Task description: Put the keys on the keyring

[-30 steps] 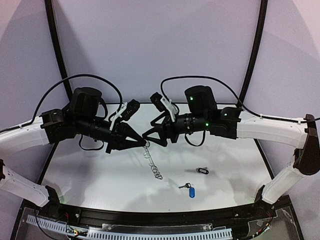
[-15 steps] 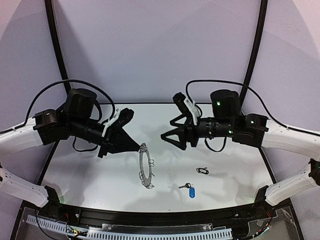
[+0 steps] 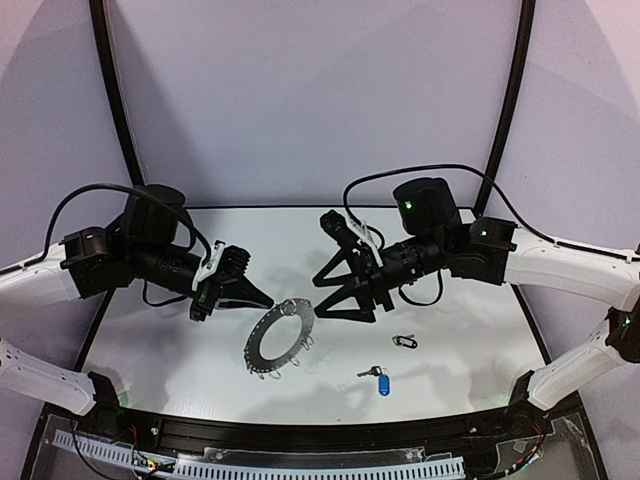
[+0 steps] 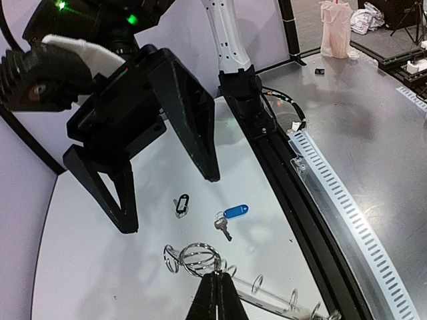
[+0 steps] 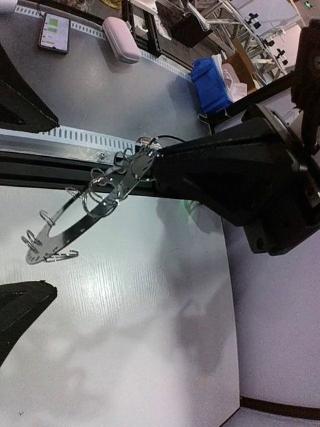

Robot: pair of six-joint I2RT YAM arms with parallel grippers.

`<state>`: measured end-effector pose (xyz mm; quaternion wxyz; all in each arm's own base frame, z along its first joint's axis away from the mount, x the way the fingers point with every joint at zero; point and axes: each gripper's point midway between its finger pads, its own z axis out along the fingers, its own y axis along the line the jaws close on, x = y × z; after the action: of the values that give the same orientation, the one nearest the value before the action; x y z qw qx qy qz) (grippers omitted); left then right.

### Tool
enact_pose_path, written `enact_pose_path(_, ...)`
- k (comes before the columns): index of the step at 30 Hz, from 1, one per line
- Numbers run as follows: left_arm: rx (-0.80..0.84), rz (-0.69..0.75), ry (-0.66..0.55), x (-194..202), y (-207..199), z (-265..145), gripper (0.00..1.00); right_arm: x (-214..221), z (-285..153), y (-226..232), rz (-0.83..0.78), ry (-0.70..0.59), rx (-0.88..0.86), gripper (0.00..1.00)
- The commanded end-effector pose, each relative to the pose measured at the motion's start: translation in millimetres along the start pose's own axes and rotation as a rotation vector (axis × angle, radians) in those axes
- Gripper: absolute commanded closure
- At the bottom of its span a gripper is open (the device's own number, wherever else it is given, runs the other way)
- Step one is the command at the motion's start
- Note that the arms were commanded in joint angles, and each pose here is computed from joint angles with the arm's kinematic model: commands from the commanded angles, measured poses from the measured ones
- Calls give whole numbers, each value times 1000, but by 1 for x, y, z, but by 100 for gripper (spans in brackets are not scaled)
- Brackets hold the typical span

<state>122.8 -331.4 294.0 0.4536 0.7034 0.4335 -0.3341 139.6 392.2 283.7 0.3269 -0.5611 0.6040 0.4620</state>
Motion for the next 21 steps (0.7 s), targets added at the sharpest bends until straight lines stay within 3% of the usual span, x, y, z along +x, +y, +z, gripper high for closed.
enact_pose_path(1,-31,93,-64,-9,-3,-5,99,3,-4,-11,9,12,89,24)
enact_pose_path(6,-71,104,-74,-6,-6,-10,99,41,-26,-61,176,118,410,24)
enact_pose_path(12,-106,80,-90,-8,-5,-15,99,125,-79,-112,611,268,719,25)
enact_pose_path(15,-112,64,-81,-4,-5,-14,99,163,-100,-116,787,336,827,26)
enact_pose_path(21,-119,31,-65,0,-3,-13,99,209,-106,-96,1146,336,902,29)
